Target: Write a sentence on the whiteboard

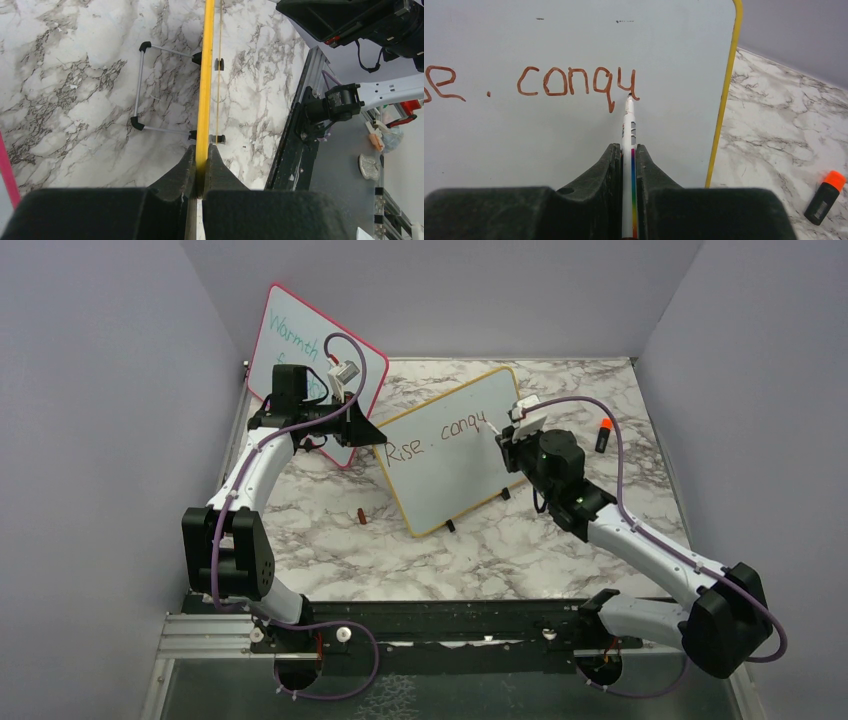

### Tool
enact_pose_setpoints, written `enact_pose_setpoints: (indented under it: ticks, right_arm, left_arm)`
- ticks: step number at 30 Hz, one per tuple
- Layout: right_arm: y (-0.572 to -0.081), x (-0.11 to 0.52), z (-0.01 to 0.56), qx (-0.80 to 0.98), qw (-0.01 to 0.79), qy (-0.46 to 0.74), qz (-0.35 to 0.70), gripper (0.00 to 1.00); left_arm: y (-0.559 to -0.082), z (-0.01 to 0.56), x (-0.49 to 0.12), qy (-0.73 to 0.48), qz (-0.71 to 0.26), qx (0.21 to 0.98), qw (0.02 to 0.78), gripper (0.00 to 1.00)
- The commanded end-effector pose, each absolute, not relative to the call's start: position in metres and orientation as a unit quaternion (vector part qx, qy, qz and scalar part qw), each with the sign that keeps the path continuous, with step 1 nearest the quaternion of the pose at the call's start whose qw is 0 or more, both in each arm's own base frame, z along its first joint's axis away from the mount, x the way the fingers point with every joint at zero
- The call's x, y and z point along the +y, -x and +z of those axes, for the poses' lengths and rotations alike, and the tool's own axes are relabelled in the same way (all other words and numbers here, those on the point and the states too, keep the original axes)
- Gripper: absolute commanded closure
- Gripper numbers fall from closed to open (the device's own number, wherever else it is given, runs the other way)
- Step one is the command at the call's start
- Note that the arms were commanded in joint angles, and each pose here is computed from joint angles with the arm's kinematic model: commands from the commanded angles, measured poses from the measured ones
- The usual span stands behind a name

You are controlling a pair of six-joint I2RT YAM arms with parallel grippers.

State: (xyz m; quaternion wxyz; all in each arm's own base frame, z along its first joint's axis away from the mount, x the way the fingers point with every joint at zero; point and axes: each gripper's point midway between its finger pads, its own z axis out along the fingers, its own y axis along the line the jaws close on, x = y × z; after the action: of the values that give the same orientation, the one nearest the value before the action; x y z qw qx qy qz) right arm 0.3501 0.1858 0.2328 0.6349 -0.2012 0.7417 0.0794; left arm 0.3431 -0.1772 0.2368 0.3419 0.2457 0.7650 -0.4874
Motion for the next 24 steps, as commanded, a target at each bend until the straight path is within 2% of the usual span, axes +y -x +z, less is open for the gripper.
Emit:
enact_pose_setpoints:
  ticks: [1, 24]
  right_arm:
    - [-0.358, 0.181, 0.244, 0.730, 0.655, 0.181, 0.075, 0.99]
    - [-0.375, 0.180, 0.243, 0.728, 0.660, 0.172, 0.072, 0.99]
  left_arm:
    - [-0.349, 0.236, -0.169, -0.227, -0.468, 0.781, 0.345, 1.00]
    - [-0.348, 0.238, -0.170, -0.231, -0.471, 0.779, 0.345, 1.00]
